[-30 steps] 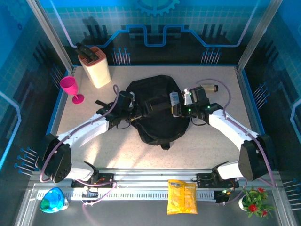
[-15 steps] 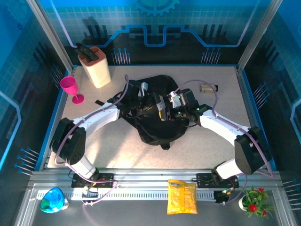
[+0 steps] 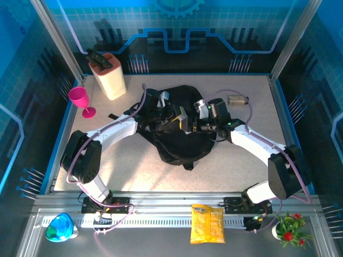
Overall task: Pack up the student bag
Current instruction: Pass the pencil case.
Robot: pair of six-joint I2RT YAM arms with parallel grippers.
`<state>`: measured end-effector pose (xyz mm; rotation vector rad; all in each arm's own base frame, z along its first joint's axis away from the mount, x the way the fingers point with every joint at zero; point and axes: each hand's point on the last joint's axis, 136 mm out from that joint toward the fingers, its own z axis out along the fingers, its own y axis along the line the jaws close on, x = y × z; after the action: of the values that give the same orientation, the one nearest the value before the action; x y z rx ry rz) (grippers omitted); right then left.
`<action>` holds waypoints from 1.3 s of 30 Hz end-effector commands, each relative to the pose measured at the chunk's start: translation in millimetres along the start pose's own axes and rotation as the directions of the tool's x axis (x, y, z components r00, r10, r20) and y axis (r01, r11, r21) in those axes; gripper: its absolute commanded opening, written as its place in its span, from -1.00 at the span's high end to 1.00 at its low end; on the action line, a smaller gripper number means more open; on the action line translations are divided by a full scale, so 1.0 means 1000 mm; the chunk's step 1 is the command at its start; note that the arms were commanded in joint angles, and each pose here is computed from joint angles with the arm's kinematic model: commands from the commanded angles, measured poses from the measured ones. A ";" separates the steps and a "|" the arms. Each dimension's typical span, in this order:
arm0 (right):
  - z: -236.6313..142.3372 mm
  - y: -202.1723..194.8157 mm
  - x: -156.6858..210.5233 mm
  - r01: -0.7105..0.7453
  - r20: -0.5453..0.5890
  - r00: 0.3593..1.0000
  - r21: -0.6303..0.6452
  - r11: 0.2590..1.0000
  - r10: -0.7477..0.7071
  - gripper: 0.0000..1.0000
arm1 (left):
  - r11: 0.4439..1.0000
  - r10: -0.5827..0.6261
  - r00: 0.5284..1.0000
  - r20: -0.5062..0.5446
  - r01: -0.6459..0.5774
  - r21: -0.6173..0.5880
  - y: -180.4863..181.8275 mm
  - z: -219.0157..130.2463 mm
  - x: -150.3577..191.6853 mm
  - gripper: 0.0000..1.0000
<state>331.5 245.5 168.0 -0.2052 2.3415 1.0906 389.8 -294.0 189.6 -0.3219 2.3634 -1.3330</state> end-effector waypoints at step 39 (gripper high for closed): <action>-0.030 -0.030 -0.025 -0.442 0.125 0.883 -0.108 0.891 0.453 0.69 | 0.983 0.098 0.986 0.135 -0.075 -0.167 0.054 -0.025 -0.038 -0.20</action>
<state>357.0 220.7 194.4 0.3848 2.1688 1.5310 410.0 -242.9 175.7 -0.4391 2.2683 -1.2149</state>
